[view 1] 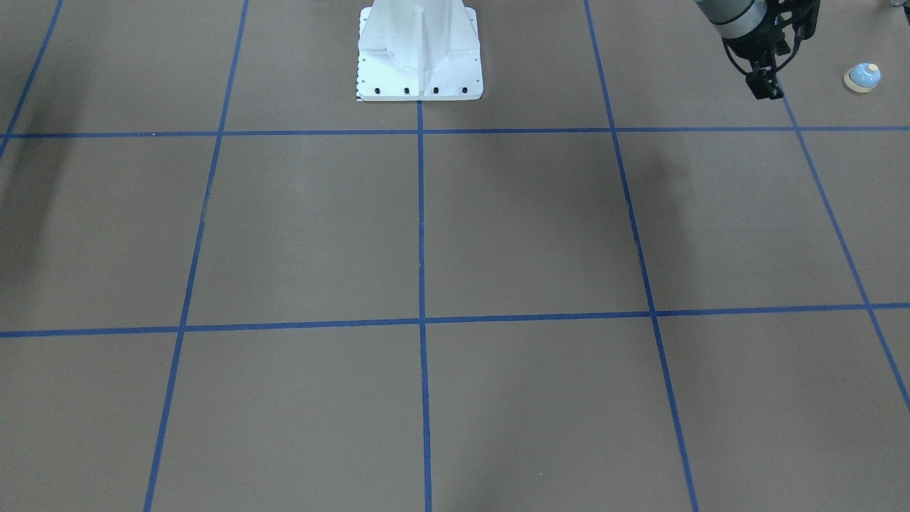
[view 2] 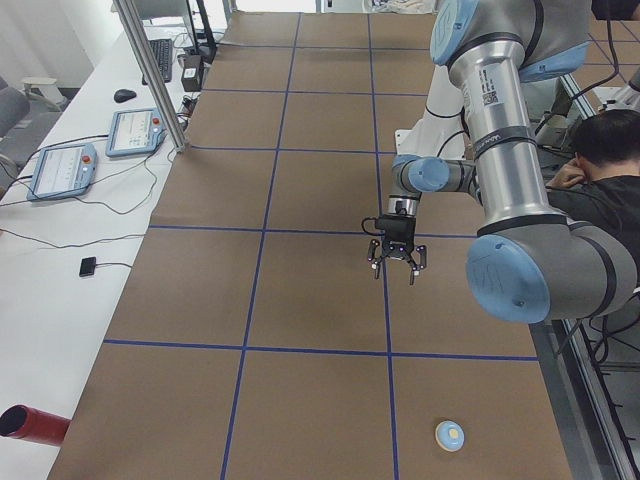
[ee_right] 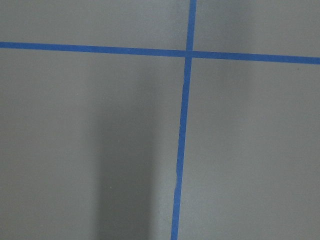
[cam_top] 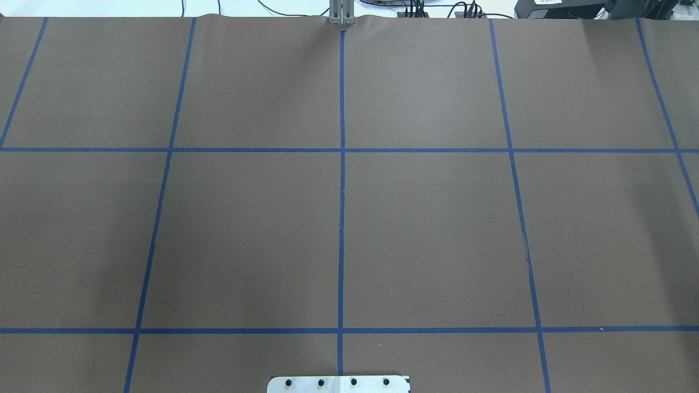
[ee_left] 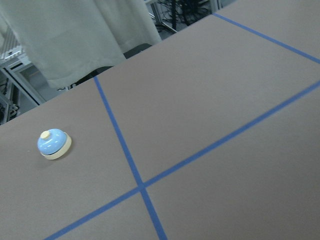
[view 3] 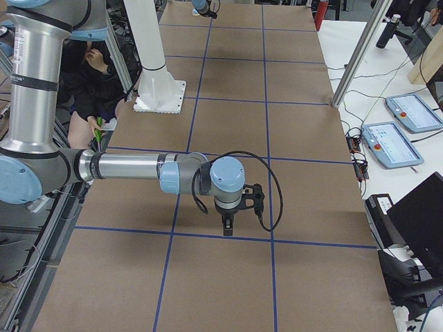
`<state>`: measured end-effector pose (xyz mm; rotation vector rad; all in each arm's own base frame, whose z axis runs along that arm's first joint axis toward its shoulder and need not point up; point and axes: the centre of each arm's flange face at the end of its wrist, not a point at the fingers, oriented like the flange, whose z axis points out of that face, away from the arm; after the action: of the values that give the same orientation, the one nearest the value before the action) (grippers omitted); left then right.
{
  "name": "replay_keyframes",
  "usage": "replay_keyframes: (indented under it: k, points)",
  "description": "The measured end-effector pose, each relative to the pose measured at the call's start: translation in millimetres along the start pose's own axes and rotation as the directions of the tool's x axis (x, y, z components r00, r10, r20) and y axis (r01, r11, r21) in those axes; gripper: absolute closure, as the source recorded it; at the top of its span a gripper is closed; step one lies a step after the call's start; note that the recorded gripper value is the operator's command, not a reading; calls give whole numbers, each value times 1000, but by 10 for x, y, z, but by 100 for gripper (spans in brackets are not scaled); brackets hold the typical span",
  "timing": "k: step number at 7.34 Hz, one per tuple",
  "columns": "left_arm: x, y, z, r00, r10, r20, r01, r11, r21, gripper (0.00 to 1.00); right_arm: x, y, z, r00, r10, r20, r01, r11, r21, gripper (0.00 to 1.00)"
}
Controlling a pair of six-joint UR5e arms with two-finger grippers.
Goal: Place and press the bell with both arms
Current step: 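Grasp the light-blue bell with the left gripper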
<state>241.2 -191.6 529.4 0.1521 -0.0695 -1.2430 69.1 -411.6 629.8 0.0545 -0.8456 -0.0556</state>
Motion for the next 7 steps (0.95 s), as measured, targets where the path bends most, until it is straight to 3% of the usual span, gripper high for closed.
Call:
replay_keyframes:
  k: [3,7]
  points:
    - [-374,194,795,986,-164,13,161,977,138,0,-15,-11,-13,1000,-3,1,3,1000,3,0]
    - [-827,20,1747,974,-225,-28,227,956,188,0,-30,-26,-26,1000,-7,1,7,1000,7,0]
